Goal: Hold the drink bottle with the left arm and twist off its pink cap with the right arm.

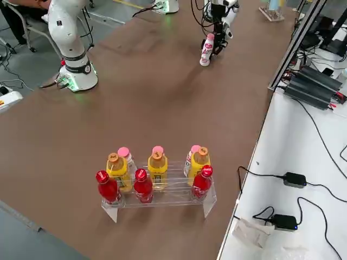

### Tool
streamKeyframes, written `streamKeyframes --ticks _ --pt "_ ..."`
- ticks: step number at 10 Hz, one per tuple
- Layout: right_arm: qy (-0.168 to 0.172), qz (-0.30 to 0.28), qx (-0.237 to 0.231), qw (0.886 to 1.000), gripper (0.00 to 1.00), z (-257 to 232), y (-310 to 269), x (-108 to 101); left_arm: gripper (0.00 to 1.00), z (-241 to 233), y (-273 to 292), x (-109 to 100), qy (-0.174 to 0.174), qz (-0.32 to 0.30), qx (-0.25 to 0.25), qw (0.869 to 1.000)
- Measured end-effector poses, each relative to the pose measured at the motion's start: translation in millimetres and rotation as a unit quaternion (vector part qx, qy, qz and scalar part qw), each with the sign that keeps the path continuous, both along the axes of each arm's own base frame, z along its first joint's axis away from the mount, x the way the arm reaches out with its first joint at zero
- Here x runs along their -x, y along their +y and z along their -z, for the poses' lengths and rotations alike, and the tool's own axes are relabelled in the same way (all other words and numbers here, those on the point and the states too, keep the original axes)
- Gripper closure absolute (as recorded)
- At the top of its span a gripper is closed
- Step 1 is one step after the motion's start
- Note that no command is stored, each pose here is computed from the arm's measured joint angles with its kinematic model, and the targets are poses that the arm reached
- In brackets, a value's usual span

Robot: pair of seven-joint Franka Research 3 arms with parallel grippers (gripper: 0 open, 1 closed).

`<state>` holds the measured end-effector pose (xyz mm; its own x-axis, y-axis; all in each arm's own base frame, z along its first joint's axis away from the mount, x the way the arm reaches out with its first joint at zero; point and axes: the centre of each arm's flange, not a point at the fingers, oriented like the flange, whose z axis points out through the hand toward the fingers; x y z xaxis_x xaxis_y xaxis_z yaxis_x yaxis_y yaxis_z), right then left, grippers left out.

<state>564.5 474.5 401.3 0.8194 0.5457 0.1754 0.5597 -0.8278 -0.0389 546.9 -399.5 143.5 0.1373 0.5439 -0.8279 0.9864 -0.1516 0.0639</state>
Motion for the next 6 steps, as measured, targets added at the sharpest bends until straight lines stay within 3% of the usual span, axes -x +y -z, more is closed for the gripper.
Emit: streamKeyframes --ticks 2,6 --pt "-0.002 -0.025 0.004 1.0 0.28 2.4 -0.1 -0.3 0.43 -0.1 1.3 -1.1 0.0 -0.001 0.0 1.0" --pt "0.004 -0.051 0.005 0.999 0.28 9.7 25.0 21.1 0.43 -0.1 5.5 -4.2 0.0 -0.005 0.0 1.0"
